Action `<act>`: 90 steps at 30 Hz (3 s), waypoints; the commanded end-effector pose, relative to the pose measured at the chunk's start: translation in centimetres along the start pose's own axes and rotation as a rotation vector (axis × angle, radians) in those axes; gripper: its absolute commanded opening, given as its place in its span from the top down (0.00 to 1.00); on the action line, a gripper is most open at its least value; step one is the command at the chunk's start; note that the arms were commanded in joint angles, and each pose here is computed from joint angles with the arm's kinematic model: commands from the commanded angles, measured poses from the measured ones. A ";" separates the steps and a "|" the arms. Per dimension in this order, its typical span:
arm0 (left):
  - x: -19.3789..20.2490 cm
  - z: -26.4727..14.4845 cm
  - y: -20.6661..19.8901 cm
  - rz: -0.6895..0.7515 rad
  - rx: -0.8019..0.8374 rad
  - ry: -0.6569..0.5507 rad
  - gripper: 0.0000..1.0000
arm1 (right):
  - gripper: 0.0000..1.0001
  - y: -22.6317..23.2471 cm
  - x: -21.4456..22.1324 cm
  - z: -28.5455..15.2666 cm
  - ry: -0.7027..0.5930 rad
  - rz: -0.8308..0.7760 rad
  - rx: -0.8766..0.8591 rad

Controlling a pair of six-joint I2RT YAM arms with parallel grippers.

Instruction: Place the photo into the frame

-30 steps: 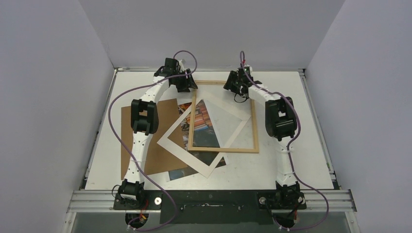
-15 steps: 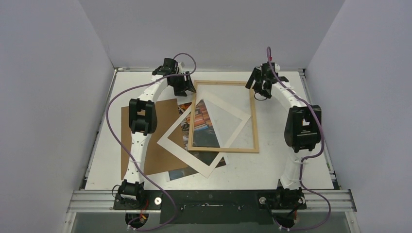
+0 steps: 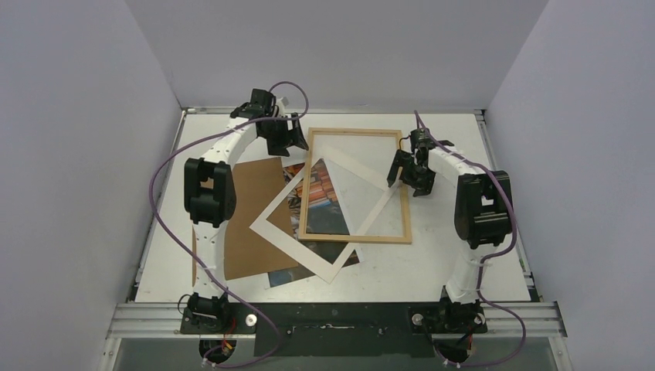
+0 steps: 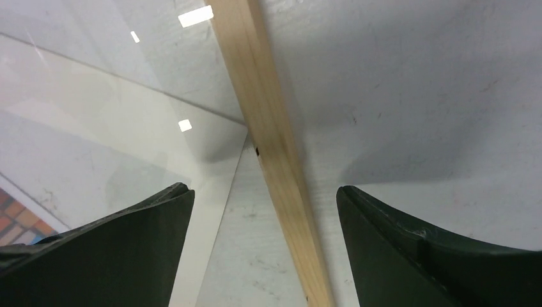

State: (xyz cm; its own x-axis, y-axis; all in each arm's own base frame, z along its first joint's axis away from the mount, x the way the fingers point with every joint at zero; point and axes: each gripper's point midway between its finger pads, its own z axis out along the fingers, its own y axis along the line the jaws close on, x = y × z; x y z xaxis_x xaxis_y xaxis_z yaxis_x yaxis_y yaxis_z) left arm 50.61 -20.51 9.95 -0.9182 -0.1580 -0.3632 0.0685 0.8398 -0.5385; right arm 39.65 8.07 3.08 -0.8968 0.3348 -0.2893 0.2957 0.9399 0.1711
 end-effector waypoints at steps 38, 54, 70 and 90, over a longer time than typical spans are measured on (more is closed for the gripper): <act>9.7 -2.0 -1.0 0.130 -0.078 0.108 0.40 | 0.26 2.7 11.5 -10.4 -0.052 -0.165 -0.262; -5.7 4.8 -1.7 0.188 -0.113 -0.206 0.29 | 0.23 7.4 -13.7 -4.6 -0.518 0.008 -0.224; -8.1 10.6 -2.4 0.101 0.172 -0.269 0.32 | 0.18 6.6 -12.6 3.1 -0.290 0.028 -0.288; -0.4 8.0 -7.8 0.195 0.225 -0.116 0.52 | 0.24 4.2 -7.4 -1.7 -0.273 0.079 -0.285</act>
State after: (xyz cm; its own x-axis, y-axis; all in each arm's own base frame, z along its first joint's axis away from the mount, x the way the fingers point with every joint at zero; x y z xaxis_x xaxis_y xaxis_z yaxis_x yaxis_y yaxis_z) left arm 56.72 -27.28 3.82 -0.8321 -0.1443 -0.5356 0.2420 0.7745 -0.5845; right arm 47.37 8.39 3.74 -0.7647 0.4527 -0.4585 0.2592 0.8676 0.4244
